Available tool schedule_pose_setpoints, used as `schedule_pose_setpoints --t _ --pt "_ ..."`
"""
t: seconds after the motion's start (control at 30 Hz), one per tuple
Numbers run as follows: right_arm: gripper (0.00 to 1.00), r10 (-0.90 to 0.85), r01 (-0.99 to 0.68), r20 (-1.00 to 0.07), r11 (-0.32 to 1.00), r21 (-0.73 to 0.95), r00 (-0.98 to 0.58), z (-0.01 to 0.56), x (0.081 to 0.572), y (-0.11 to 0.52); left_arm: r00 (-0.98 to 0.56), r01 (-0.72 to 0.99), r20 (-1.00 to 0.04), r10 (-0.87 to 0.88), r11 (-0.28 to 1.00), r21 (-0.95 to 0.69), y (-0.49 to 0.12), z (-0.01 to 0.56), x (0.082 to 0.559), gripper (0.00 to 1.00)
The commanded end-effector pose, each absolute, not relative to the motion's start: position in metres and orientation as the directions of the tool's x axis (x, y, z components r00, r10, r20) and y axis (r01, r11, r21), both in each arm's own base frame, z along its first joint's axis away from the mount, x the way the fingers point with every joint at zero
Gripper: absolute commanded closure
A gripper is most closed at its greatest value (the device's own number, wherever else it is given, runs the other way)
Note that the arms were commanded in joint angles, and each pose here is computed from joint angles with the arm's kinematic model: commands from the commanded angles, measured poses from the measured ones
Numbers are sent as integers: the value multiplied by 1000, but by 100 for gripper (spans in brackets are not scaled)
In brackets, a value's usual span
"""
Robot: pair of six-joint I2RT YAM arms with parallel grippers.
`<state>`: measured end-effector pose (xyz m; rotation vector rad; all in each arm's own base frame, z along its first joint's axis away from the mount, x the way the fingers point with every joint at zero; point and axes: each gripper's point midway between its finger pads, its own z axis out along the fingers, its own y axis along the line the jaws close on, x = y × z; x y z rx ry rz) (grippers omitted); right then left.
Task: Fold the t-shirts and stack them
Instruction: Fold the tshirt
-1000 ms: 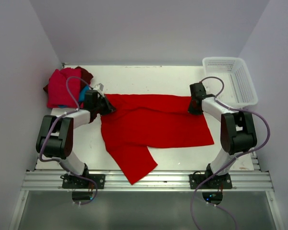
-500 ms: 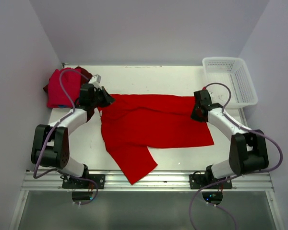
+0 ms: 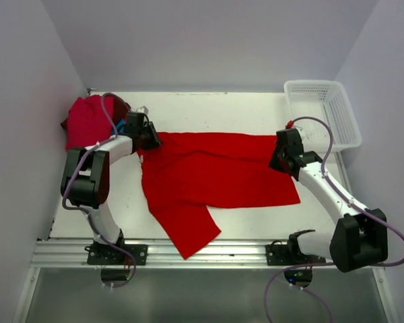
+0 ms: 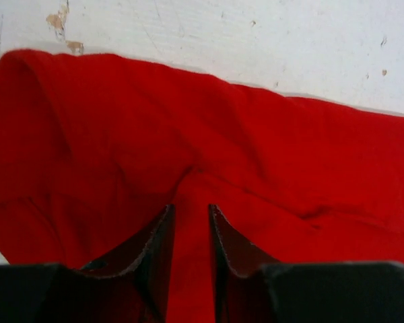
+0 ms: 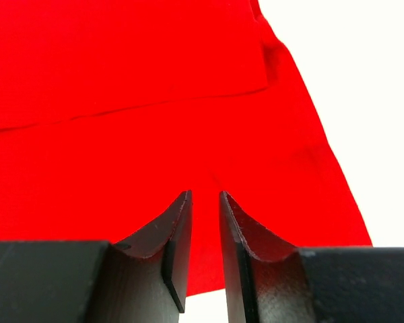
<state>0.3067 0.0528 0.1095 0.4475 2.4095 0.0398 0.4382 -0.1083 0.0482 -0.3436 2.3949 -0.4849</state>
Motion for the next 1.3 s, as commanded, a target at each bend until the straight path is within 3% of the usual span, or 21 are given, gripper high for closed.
schedule_pose_setpoints --t 0.0,0.53,0.9,1.13,1.27 --pt "72 326 304 -623 941 145 -711 111 303 53 -752 -116 -571 -329 919 -377 -110 49 432 69" --pt "71 316 300 -630 944 137 -709 110 300 52 -746 -164 -587 -313 942 -294 -94 27 432 72" --pt "71 315 295 -626 945 139 -714 110 302 53 -702 -70 -663 -261 951 -301 -107 50 447 72" --pt "71 316 294 -628 945 141 -711 111 304 54 -752 -21 -618 -231 945 -327 -122 29 446 71" --pt "72 314 295 -630 945 138 -711 111 305 53 -765 0 -607 -215 942 -334 -129 25 443 82"
